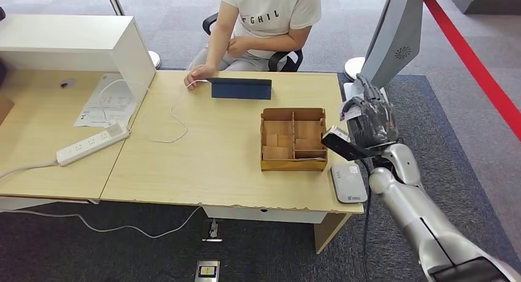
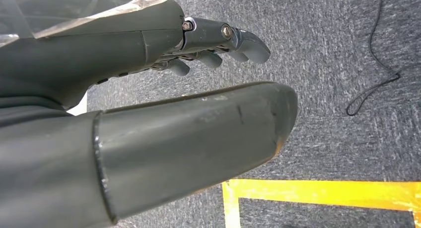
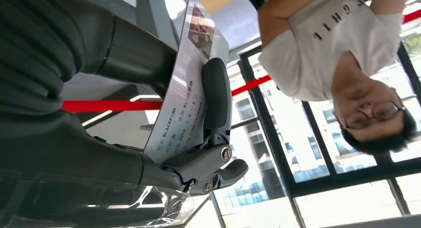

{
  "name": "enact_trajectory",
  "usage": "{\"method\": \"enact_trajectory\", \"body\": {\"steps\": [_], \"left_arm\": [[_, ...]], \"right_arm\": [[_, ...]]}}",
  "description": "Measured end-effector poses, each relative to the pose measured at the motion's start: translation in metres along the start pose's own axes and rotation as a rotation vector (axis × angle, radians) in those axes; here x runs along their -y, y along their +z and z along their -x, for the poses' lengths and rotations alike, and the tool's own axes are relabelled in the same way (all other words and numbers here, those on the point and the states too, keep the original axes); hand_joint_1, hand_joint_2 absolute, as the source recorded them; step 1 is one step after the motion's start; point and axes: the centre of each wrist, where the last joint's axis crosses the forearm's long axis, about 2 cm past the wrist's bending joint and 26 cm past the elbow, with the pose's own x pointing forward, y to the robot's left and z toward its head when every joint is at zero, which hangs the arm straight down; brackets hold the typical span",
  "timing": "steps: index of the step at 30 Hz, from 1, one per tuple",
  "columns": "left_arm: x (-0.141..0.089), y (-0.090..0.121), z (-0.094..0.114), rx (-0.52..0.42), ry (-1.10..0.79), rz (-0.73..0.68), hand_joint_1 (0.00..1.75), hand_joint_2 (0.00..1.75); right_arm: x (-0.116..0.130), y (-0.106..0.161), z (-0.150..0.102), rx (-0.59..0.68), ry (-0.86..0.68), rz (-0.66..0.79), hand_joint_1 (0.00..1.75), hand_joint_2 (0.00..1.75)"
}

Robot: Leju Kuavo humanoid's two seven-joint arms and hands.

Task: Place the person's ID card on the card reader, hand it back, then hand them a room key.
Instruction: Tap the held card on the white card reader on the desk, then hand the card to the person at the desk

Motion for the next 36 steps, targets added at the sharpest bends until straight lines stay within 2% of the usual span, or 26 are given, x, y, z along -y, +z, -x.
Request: {"method": "enact_trajectory", "body": {"steps": [3, 8, 12, 16, 21, 27, 36], "left_arm": [[0.0, 0.0, 0.0, 0.0, -0.004, 0.001, 0.0, 0.0], [0.001, 0.0, 0.0, -0.001, -0.012, 0.003, 0.0, 0.0], [0.003, 0.0, 0.0, -0.001, -0.02, 0.007, 0.0, 0.0], [0.005, 0.0, 0.001, 0.002, -0.021, 0.011, 0.0, 0.0], [0.008, 0.0, 0.002, 0.007, -0.024, 0.018, 0.0, 0.0], [0.013, 0.001, 0.004, 0.016, -0.03, 0.029, 0.0, 0.0], [0.02, 0.001, 0.005, 0.021, -0.029, 0.047, 0.0, 0.0]], "right_arm": [[0.012, -0.028, -0.023, 0.056, -0.007, 0.021, 1.75, 1.75], [0.018, -0.06, -0.063, 0.139, 0.023, 0.003, 1.75, 1.75], [0.016, -0.073, -0.09, 0.153, 0.077, -0.065, 1.75, 1.75], [0.013, -0.08, -0.106, 0.144, 0.136, -0.129, 1.75, 1.75], [0.015, -0.087, -0.11, 0.119, 0.212, -0.183, 1.75, 1.75], [0.024, -0.093, -0.102, 0.086, 0.281, -0.213, 1.75, 1.75], [0.024, -0.087, -0.083, 0.038, 0.33, -0.249, 1.75, 1.75]]}}
